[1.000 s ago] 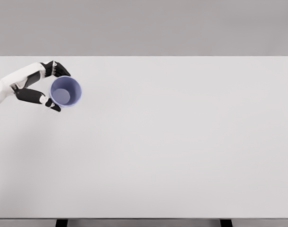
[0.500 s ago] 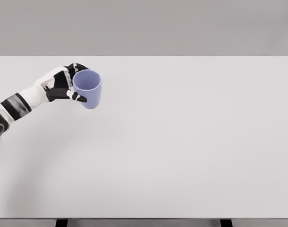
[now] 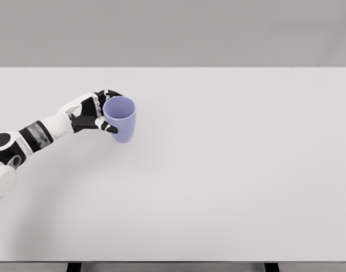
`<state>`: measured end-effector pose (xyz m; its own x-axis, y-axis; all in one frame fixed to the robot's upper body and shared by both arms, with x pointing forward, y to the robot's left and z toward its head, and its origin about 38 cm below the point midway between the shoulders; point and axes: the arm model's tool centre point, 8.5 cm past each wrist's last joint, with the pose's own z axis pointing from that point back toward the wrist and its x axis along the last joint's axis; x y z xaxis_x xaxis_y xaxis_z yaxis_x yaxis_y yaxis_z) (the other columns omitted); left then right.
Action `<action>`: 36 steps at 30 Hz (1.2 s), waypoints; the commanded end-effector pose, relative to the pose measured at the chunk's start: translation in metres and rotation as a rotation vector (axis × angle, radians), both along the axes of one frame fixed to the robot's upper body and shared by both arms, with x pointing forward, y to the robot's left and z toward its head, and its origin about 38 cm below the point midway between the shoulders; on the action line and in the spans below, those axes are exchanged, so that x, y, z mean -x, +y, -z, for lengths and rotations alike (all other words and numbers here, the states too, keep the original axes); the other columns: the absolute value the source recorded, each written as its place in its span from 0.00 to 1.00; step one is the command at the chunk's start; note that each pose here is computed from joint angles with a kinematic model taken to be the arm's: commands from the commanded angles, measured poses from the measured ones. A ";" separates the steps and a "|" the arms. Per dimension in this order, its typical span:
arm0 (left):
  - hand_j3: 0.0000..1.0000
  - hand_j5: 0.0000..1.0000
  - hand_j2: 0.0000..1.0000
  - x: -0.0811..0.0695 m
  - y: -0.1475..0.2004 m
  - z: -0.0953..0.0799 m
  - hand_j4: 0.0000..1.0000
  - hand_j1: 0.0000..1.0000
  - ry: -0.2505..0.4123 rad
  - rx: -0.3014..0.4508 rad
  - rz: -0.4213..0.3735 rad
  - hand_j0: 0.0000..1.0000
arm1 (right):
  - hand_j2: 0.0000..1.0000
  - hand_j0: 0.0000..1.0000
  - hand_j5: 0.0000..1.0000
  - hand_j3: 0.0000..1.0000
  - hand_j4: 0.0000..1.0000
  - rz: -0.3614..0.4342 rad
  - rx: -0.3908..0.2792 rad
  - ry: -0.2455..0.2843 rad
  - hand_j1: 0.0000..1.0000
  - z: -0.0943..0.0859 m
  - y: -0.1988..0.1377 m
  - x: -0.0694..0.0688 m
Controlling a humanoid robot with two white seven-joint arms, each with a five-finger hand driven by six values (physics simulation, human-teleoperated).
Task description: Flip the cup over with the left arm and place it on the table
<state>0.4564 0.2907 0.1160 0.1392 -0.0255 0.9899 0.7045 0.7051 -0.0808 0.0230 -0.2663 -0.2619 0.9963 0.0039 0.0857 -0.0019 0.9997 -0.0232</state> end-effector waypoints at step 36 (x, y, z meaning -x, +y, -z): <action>1.00 1.00 1.00 0.002 -0.014 0.003 1.00 1.00 -0.017 -0.010 0.027 1.00 | 1.00 1.00 1.00 1.00 1.00 0.001 0.000 0.000 1.00 0.000 0.000 0.000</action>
<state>0.4542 0.2753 0.1109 0.1245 -0.0469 0.9911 0.7258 0.6854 -0.0588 0.0230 -0.2663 -0.2619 0.9963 0.0039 0.0857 -0.0019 0.9997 -0.0233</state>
